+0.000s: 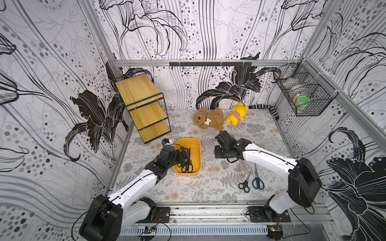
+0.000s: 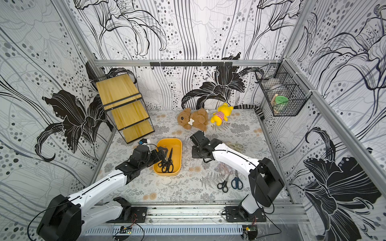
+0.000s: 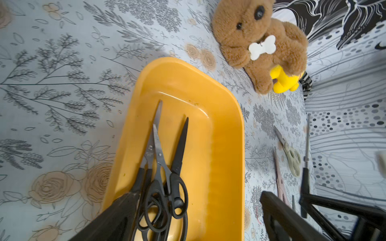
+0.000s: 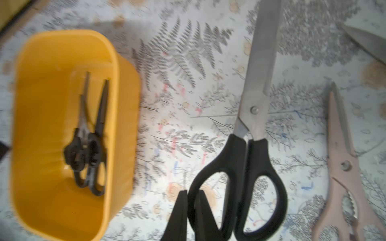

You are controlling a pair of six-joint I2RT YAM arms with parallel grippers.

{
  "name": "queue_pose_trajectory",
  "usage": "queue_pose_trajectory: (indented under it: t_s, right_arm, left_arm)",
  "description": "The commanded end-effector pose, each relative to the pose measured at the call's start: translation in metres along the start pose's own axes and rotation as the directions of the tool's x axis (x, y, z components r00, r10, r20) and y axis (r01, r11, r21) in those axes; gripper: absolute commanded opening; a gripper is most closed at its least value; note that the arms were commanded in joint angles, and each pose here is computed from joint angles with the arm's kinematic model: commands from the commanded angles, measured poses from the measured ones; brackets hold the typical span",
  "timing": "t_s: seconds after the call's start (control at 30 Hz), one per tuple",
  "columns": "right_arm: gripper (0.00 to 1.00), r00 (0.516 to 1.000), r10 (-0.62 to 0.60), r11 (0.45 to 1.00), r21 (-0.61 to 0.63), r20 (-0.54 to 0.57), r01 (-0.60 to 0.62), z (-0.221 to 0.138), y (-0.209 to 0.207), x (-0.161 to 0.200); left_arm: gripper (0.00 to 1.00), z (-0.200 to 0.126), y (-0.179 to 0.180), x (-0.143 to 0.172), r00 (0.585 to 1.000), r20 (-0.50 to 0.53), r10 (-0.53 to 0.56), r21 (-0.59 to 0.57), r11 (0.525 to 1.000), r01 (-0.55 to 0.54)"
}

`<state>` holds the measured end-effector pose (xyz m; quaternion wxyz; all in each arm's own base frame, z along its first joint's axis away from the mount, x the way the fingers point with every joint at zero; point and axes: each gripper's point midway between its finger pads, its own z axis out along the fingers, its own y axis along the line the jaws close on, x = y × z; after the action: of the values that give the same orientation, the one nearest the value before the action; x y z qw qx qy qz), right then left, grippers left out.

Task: Put the scissors into the storage box
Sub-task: Pick up the scissors from the center of the board, then place the scissors in the storage box.

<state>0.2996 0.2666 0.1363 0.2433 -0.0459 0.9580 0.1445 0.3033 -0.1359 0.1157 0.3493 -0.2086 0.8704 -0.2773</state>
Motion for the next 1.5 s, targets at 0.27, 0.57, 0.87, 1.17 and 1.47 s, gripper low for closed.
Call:
queue_pose_trajectory:
  t_s: [0.27, 0.57, 0.87, 1.17, 1.47]
  right_arm:
    - [0.00, 0.994, -0.083, 0.983, -0.159, 0.069, 0.093, -0.015, 0.110, -0.011]
    - [0.00, 0.991, -0.132, 0.962, -0.241, -0.013, 0.125, 0.014, 0.168, 0.029]
    - [0.00, 0.983, -0.141, 0.963, -0.247, -0.116, 0.109, 0.053, 0.181, 0.067]
    - [0.05, 0.983, -0.124, 0.983, -0.152, -0.132, 0.103, 0.085, 0.171, 0.074]
    - [0.32, 0.986, -0.130, 0.982, -0.149, -0.106, 0.113, 0.079, 0.170, 0.068]
  left_arm:
    - [0.97, -0.012, 0.060, -0.030, 0.978, 0.088, -0.187, -0.009, 0.982, 0.188]
    - [0.97, -0.015, 0.092, -0.027, 0.952, 0.106, -0.287, -0.024, 0.956, 0.291]
    - [0.97, -0.017, 0.092, -0.027, 0.951, 0.101, -0.293, -0.016, 0.955, 0.296]
    - [0.97, -0.024, 0.094, -0.025, 0.955, 0.110, -0.276, -0.023, 0.960, 0.280]
    - [0.97, -0.025, 0.095, -0.023, 0.955, 0.111, -0.273, -0.029, 0.960, 0.278]
